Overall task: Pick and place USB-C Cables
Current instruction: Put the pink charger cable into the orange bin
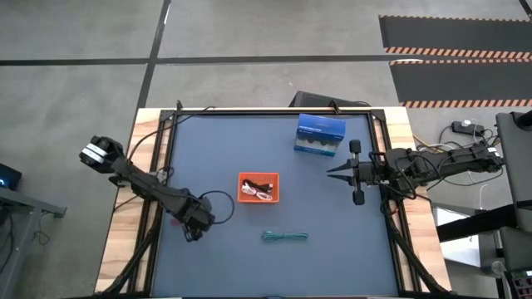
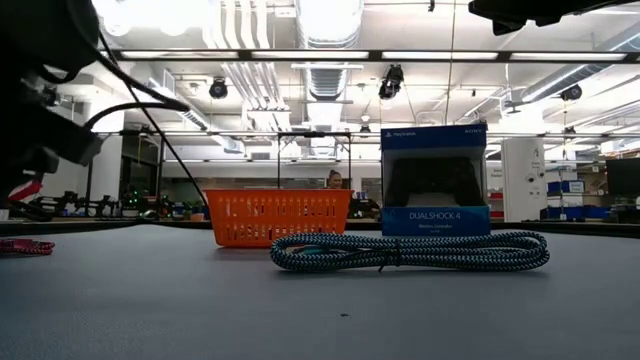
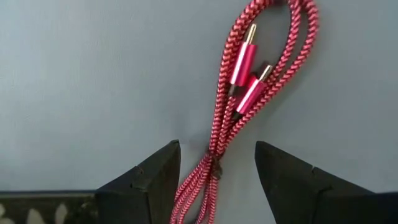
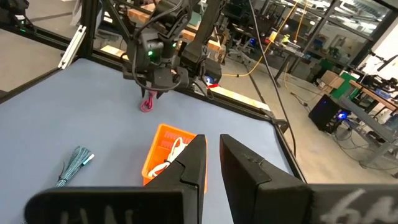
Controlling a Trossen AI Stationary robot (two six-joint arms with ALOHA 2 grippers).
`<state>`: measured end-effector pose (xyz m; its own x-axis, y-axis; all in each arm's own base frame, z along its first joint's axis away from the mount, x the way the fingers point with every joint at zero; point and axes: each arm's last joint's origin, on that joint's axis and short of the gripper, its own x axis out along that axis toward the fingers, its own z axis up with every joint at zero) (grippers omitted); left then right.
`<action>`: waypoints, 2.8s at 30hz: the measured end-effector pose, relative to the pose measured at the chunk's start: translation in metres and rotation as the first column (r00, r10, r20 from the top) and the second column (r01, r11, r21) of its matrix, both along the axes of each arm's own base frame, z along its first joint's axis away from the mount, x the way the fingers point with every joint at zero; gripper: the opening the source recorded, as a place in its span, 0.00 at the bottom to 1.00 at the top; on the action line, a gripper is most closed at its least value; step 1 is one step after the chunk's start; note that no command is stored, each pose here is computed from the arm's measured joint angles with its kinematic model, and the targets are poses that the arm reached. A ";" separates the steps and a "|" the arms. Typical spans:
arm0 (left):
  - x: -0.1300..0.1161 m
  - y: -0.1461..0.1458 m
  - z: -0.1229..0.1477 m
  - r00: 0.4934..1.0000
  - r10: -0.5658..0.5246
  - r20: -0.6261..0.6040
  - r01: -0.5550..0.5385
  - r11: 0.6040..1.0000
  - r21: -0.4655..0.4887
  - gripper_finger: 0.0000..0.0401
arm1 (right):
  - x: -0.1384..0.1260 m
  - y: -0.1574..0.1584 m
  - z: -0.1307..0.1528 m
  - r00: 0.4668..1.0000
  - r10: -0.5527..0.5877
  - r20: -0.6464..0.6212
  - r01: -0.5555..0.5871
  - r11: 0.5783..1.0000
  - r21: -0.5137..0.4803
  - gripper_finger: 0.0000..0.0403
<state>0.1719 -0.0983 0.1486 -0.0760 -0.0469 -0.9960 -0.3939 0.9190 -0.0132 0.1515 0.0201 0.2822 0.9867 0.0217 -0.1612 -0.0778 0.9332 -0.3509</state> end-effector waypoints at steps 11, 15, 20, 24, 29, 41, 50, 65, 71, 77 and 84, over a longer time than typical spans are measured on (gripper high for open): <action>-0.008 0.003 -0.010 1.000 0.013 -0.018 -0.013 1.000 0.008 0.27 | 0.000 0.000 -0.001 1.000 -0.006 -0.010 0.006 0.999 0.040 0.09; -0.007 0.003 -0.010 1.000 -0.005 -0.012 0.005 1.000 0.012 0.09 | 0.000 0.000 -0.004 1.000 -0.008 -0.018 0.009 0.998 0.059 0.09; -0.005 0.002 -0.006 1.000 -0.012 0.020 0.011 0.999 0.033 0.03 | 0.001 0.000 -0.015 0.999 -0.012 -0.043 0.016 0.996 0.090 0.09; 0.004 0.002 0.007 0.987 -0.026 0.161 0.004 0.991 0.137 0.01 | 0.002 0.000 -0.022 1.000 -0.015 -0.024 0.017 0.993 0.119 0.09; 0.017 0.000 0.042 0.911 -0.067 0.408 -0.030 0.973 0.227 0.01 | 0.007 0.001 -0.026 1.000 -0.017 0.024 0.013 0.991 0.136 0.09; 0.048 -0.006 0.130 0.388 -0.403 0.829 -0.080 0.881 0.466 0.01 | 0.044 0.007 -0.035 0.993 -0.013 0.118 -0.006 0.987 0.160 0.10; 0.068 -0.012 0.151 0.062 -0.614 0.787 -0.178 0.769 0.614 0.00 | 0.070 0.013 -0.032 0.964 0.025 0.265 -0.076 0.980 0.183 0.23; 0.113 0.017 0.124 0.112 -0.510 0.853 -0.344 0.785 0.515 0.00 | 0.130 0.021 -0.006 0.951 0.022 0.310 -0.079 0.981 0.175 0.47; 0.116 0.019 0.122 0.111 -0.507 0.855 -0.352 0.784 0.511 0.01 | 0.148 0.017 -0.003 0.967 0.002 0.255 -0.056 0.977 0.204 0.48; 0.116 0.019 0.123 0.108 -0.505 0.856 -0.354 0.785 0.508 0.02 | 0.164 0.009 -0.006 0.971 -0.009 0.239 -0.046 0.973 0.224 0.48; 0.115 0.019 0.126 0.074 -0.493 0.867 -0.374 0.792 0.482 0.02 | 0.182 0.006 -0.011 0.974 0.023 0.224 -0.077 0.969 0.233 0.47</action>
